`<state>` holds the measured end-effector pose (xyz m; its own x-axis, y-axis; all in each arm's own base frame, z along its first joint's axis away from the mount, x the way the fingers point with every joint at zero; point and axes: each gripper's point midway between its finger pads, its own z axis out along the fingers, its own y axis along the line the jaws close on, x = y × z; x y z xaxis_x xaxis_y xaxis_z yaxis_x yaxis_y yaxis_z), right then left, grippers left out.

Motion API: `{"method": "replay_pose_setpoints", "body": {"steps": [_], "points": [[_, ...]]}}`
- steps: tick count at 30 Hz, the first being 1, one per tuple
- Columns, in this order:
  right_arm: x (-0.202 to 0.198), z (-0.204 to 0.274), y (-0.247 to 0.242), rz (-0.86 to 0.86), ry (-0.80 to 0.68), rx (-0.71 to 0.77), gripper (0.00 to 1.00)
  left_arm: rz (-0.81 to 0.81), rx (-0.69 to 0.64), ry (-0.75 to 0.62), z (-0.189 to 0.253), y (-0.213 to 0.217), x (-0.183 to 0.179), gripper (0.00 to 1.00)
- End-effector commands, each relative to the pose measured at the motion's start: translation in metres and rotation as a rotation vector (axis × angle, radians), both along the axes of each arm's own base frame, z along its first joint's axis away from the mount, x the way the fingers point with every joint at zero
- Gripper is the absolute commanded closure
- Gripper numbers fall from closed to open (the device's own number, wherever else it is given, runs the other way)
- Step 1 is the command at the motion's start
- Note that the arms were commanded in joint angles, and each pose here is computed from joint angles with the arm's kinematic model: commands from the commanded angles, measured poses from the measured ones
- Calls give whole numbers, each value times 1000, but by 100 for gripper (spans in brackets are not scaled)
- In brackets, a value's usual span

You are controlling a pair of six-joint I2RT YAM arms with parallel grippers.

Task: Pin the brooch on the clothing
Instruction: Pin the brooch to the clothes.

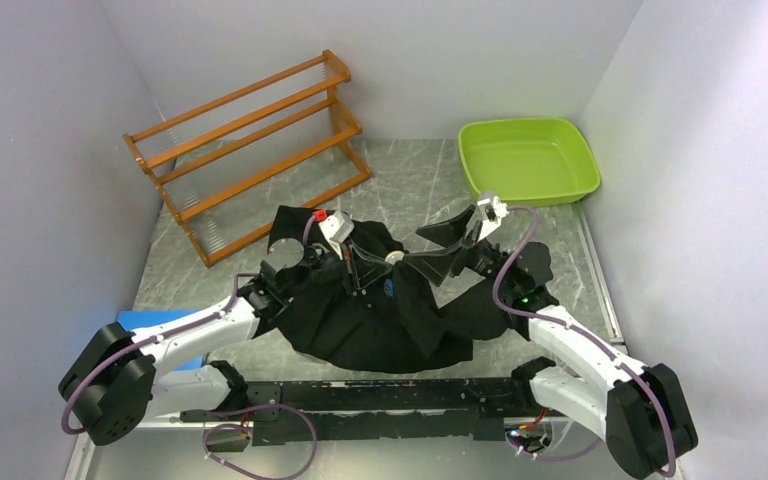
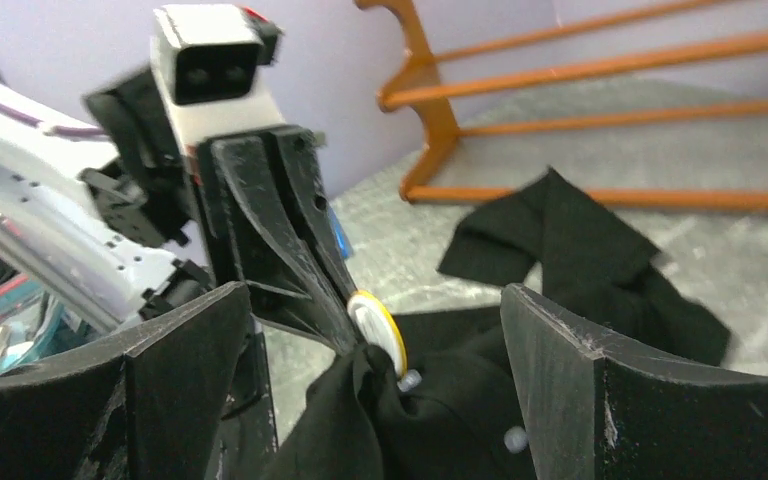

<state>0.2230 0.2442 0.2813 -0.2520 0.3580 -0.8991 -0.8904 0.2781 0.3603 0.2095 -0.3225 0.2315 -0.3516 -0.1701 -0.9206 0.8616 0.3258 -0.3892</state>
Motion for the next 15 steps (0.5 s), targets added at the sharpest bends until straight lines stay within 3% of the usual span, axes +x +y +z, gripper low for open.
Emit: {"method": "replay_pose_setpoints", "body": {"steps": [1,5,7,10,15], "points": [[27,-34,-18,-185,162,-101,0,94,96,45,-1,4,20,84],[49,-80,-52,-413,372,-195,0,285,273,131,-20,28,46,23],[55,-102,-66,-500,458,-248,0,384,293,123,-16,44,56,8],[57,-134,-81,-577,606,-319,0,470,254,145,4,70,66,6],[45,-190,-86,-578,838,-421,0,606,221,343,2,124,101,6]]}}
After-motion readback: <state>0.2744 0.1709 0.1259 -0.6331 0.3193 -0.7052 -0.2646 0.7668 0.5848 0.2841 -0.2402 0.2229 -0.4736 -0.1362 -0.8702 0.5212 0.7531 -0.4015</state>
